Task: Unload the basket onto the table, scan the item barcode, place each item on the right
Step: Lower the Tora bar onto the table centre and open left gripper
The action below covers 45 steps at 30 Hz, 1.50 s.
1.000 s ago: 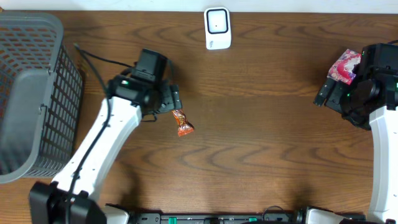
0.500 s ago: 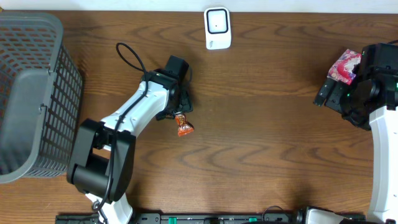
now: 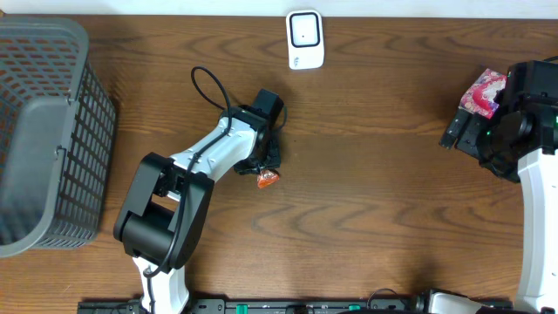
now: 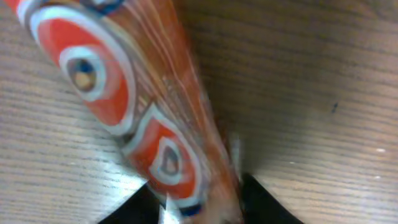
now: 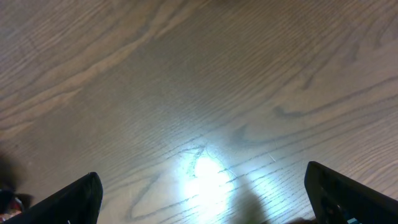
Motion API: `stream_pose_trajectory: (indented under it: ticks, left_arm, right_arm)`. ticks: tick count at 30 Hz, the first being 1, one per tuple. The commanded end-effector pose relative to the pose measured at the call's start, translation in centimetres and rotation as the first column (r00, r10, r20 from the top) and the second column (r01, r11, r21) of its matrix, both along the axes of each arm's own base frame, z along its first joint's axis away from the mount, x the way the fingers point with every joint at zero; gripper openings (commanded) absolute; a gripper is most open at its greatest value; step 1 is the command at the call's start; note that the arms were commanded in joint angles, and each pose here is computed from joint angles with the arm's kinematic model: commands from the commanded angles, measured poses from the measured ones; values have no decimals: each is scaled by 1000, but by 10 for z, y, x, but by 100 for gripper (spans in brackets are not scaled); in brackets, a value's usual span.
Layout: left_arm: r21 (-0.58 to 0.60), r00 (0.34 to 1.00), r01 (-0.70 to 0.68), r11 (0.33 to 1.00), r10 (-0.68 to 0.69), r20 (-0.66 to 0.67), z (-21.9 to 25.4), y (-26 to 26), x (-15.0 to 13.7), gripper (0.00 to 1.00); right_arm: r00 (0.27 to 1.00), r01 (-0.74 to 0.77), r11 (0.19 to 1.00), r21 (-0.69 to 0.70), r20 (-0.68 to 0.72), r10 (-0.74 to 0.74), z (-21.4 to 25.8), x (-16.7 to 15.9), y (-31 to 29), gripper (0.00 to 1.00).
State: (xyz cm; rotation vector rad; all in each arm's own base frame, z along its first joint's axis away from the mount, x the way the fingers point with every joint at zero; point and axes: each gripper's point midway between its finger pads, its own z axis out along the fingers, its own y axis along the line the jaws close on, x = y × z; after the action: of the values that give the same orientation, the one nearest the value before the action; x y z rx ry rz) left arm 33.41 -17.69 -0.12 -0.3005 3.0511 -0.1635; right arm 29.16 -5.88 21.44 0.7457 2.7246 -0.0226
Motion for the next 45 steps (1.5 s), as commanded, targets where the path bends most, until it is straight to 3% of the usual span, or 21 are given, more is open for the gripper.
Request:
stream_pose_trajectory:
  ticks: [1, 4, 16, 25, 29, 30, 35, 36, 40, 45]
  left_arm:
    - [17, 999, -13, 1000, 13, -50, -17, 1, -9, 22]
    - [5, 999, -3, 1000, 4, -47, -15, -1, -9, 8]
    - [-291, 969, 249, 924, -234, 86, 8, -90, -1, 8]
    - [-334, 898, 432, 838, -368, 241, 37, -166, -13, 8]
    - [-281, 881, 458, 844, -389, 269, 35, -174, -18, 8]
    - [-257, 879, 458, 851, -390, 276, 34, -173, -17, 11]
    - [-244, 876, 459, 854, -390, 282, 34, -173, -17, 68]
    - [-244, 878, 456, 856, -387, 282, 34, -172, -15, 73]
    - [-243, 887, 437, 866, -369, 279, 43, -164, -10, 73]
    - [-255, 890, 406, 878, -317, 327, 88, -145, 4, 75]
  right_arm:
    - [1000, -17, 1000, -9, -1, 17, 0, -1, 2, 99]
    - [1000, -17, 1000, -9, -1, 17, 0, -1, 2, 99]
    - [1000, -17, 1000, -9, -1, 17, 0, -1, 2, 99]
    - [1000, -17, 1000, -9, -1, 17, 0, -1, 2, 99]
    - [1000, -17, 1000, -9, -1, 17, 0, -1, 2, 99]
    - [1000, -17, 1000, -9, -1, 17, 0, -1, 2, 99]
    - [1000, -17, 1000, -9, -1, 17, 0, -1, 2, 99]
    - [1000, -17, 1000, -9, -1, 17, 0, -1, 2, 99]
    - [1000, -17, 1000, -9, -1, 17, 0, -1, 2, 99]
    - [1000, -17, 1000, -9, -1, 17, 0, -1, 2, 99]
